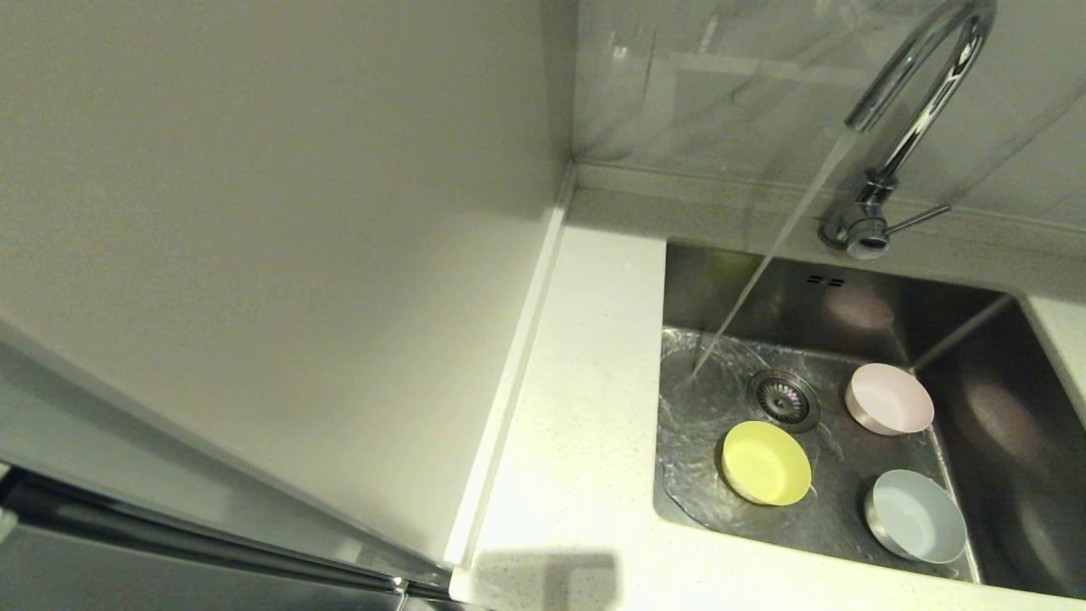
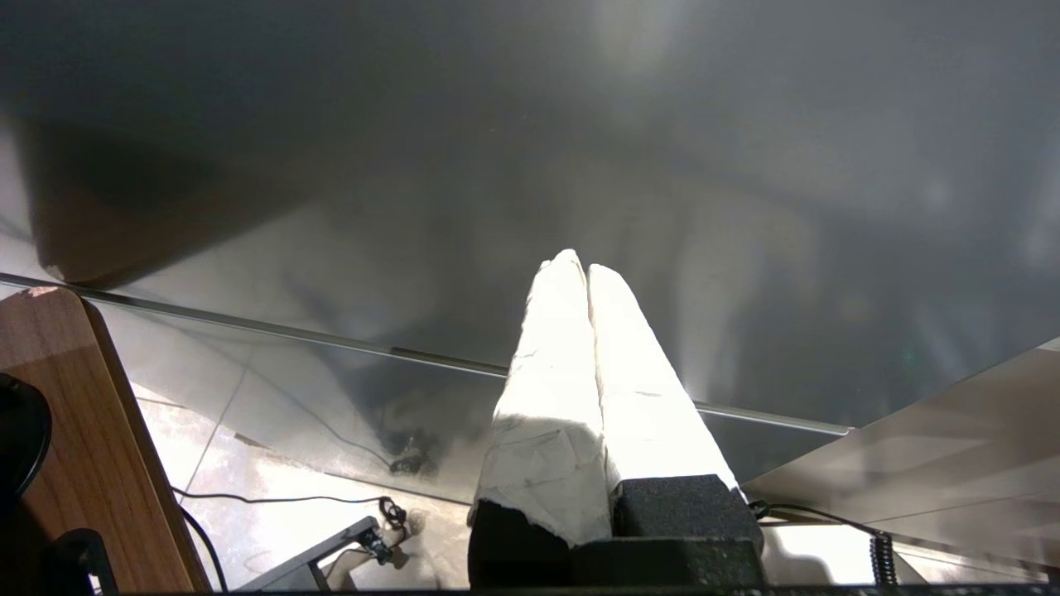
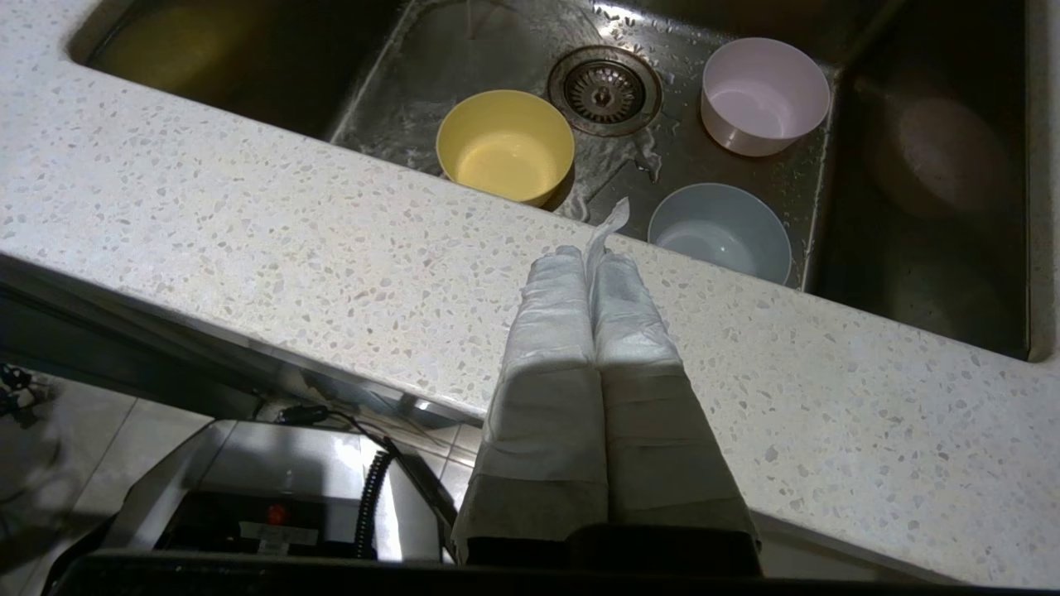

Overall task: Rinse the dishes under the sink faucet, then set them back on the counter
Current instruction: Wait for the water to rinse the bowl

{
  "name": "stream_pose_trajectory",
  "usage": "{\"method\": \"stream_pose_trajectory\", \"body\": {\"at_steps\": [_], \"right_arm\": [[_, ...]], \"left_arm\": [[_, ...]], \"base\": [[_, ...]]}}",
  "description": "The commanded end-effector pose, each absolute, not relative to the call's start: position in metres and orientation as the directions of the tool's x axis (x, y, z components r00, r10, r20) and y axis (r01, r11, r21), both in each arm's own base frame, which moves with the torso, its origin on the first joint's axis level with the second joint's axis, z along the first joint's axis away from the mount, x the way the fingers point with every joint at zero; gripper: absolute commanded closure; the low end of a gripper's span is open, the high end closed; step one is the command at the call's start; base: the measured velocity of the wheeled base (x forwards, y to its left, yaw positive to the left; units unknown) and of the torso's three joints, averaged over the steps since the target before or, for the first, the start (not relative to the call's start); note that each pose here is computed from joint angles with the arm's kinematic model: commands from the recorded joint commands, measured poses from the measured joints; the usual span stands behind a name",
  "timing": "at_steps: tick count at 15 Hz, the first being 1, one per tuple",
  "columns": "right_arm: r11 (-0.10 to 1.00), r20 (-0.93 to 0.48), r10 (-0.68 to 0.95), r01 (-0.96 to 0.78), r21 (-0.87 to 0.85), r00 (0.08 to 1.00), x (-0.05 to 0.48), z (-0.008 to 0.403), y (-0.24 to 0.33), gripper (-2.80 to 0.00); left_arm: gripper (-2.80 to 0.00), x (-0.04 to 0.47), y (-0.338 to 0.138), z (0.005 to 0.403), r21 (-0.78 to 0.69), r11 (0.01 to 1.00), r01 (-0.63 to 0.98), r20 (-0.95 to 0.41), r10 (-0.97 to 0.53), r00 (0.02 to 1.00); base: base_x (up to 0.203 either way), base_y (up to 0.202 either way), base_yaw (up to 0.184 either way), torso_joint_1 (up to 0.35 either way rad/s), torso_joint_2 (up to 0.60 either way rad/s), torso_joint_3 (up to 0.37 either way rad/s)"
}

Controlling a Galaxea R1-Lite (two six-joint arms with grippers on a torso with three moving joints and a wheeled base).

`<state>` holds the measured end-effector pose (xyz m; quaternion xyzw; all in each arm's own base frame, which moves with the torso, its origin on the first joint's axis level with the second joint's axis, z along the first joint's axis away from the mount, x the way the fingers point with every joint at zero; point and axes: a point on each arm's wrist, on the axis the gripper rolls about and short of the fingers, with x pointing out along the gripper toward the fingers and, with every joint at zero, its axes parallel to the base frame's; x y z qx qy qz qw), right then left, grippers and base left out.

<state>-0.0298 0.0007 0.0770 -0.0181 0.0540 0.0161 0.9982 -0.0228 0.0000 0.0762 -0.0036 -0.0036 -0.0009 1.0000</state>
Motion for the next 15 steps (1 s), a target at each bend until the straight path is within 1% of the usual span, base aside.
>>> {"method": "stream_pose_trajectory", "body": {"at_steps": [1,15], "right_arm": [[0.999,-0.112,0.031,-0.035,-0.035,0.993,-0.0296,0.0769,0.0007,0.00],[0.999,-0.112,0.031,-0.035,-0.035,0.993,-0.0296,0.0769,0.0007,0.00]], "left_arm": [[0.00,-0.0226,0.0000,0.0754,-0.008,1.000,0.002,0.005,-0.002,1.000],[0.00,-0.0226,0.0000,0.0754,-0.008,1.000,0.002,0.005,-0.002,1.000]], "base": [[0.000,0.000,0.000,0.000,0.00,0.000],[0.000,0.000,0.000,0.000,0.00,0.000]]}}
